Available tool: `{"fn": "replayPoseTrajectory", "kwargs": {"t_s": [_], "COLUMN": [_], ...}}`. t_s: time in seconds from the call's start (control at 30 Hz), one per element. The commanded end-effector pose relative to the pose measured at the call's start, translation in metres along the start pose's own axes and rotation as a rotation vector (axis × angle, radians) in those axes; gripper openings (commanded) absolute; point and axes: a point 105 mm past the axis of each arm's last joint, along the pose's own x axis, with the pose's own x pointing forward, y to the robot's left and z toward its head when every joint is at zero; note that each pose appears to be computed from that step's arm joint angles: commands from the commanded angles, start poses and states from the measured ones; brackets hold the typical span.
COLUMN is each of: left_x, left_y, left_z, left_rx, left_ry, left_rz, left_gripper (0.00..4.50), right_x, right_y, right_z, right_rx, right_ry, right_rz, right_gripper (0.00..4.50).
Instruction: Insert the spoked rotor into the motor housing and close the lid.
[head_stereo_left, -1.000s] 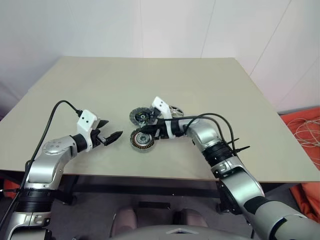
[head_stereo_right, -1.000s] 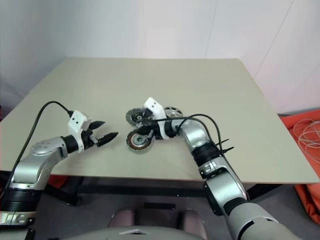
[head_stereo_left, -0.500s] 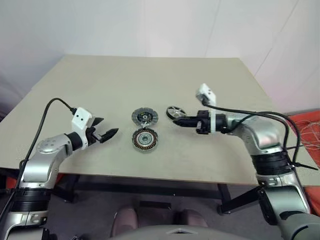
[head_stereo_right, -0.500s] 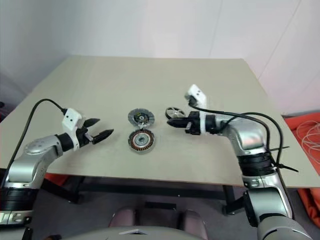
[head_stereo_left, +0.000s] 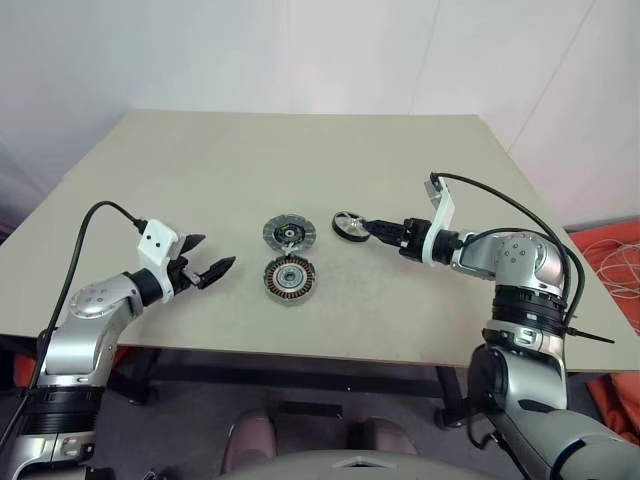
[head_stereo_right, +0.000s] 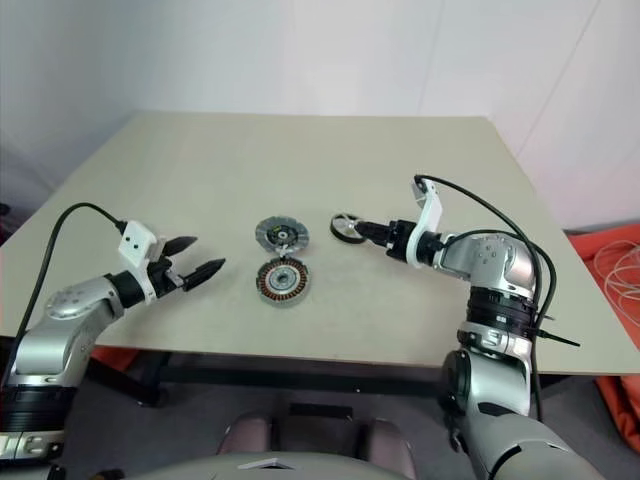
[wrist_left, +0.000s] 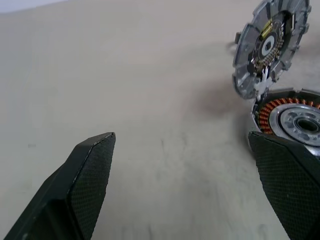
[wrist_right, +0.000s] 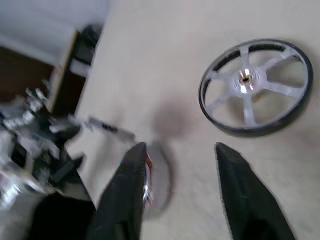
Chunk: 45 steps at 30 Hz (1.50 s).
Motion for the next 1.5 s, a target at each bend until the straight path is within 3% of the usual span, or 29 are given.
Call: {"fn": "replayPoseTrajectory", "kwargs": {"t_s": [0.03,0.1,0.13,0.57,1.2,1.33,1.5], "left_x": [-0.004,-0.004,-0.004,-0.002,0.000,0.001,0.002], "left_y": [0.003,0.001,0.001,-0.002,-0.003,-0.003,-0.003], "left_z": [0.014,0.013,0.013,0.013,0.014,0.015,0.015], "left_rx": [0.026,0.019,0.017,-0.003,0.004,0.004,0.007], "left_ry": [-0.042,-0.038,-0.038,-0.023,-0.027,-0.029,-0.030], "left_rz": [0.013,0.007,0.007,-0.017,-0.017,-0.016,-0.016], "left_gripper": [4.50,4.50,4.50,4.50,4.50,4.50,4.50], "right_x": [0.007,0.013,0.015,0.026,0.046,0.047,0.048], "right_y": [-0.001,-0.002,-0.003,-0.021,-0.023,-0.023,-0.023], "right_z": [0.004,0.002,0.001,-0.002,-0.005,-0.007,-0.008], "right_rx": [0.123,0.191,0.234,0.525,0.557,0.555,0.554], "right_ry": [-0.048,-0.062,-0.077,-0.212,-0.232,-0.228,-0.227], "right_rz": [0.004,0.007,0.013,-0.029,-0.042,-0.040,-0.043], "right_gripper": [3.64,4.39,4.48,4.48,4.48,3.57,1.78]}}
